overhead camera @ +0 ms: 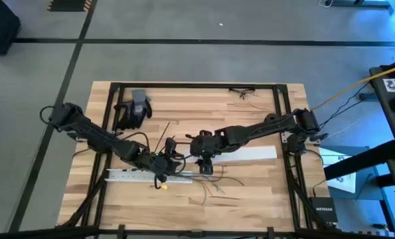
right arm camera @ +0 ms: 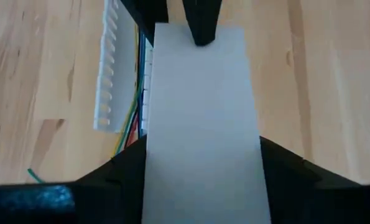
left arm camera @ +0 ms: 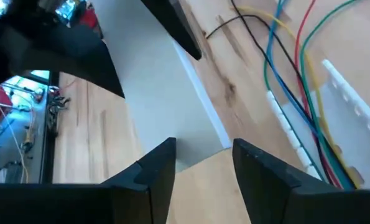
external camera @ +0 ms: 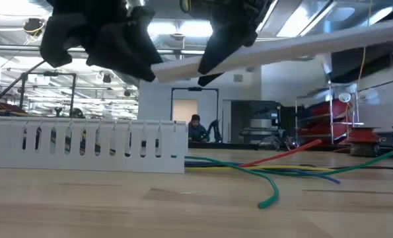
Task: Ziptie cables
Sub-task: Close the white cable duct
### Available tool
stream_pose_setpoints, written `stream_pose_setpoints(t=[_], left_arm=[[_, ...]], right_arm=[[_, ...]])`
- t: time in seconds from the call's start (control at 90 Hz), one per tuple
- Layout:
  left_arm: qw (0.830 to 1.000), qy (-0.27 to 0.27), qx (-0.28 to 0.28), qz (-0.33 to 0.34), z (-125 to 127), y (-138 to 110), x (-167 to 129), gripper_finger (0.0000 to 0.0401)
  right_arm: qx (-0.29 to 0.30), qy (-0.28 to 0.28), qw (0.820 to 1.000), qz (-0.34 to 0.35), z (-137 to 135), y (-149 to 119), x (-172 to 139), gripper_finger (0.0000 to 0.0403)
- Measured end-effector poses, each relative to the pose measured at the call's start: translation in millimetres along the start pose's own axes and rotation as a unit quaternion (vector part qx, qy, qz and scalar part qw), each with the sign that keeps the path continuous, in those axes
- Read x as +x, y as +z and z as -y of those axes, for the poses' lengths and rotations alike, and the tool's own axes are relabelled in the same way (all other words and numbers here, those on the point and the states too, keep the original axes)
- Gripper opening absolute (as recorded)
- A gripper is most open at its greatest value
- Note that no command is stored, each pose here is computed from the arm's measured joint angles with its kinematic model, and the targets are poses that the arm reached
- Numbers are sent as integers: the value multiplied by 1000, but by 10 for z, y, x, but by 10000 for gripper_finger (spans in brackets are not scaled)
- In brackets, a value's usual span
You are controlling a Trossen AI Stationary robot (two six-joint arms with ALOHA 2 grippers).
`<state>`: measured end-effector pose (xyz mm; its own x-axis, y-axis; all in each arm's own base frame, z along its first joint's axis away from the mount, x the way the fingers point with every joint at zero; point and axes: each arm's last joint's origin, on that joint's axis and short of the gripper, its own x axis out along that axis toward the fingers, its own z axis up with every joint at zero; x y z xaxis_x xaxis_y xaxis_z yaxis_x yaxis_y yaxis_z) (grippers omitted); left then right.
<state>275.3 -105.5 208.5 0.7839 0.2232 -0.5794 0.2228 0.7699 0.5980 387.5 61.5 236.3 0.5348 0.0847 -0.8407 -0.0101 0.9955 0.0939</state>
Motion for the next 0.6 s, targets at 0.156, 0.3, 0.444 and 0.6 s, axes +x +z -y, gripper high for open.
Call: stream_pose_setpoints(t=[0.156, 0.3, 0.444, 0.6], left_arm=[[1000, 2, 3, 7, 23, 26, -61, 150], [1000, 1, -10, 23, 34, 64, -151, 150], [995, -5, -88, 37, 67, 98, -225, 150], [979, -38, -196, 32, 126, 91, -210, 150]], right_arm=[[-5, -1, 1000, -17, -43, -38, -12, 228], [-23, -3, 998, -65, -173, -159, -23, 221], [-36, -28, 996, -77, -416, -258, -42, 223], [-53, -48, 996, -53, -701, -315, 38, 226]])
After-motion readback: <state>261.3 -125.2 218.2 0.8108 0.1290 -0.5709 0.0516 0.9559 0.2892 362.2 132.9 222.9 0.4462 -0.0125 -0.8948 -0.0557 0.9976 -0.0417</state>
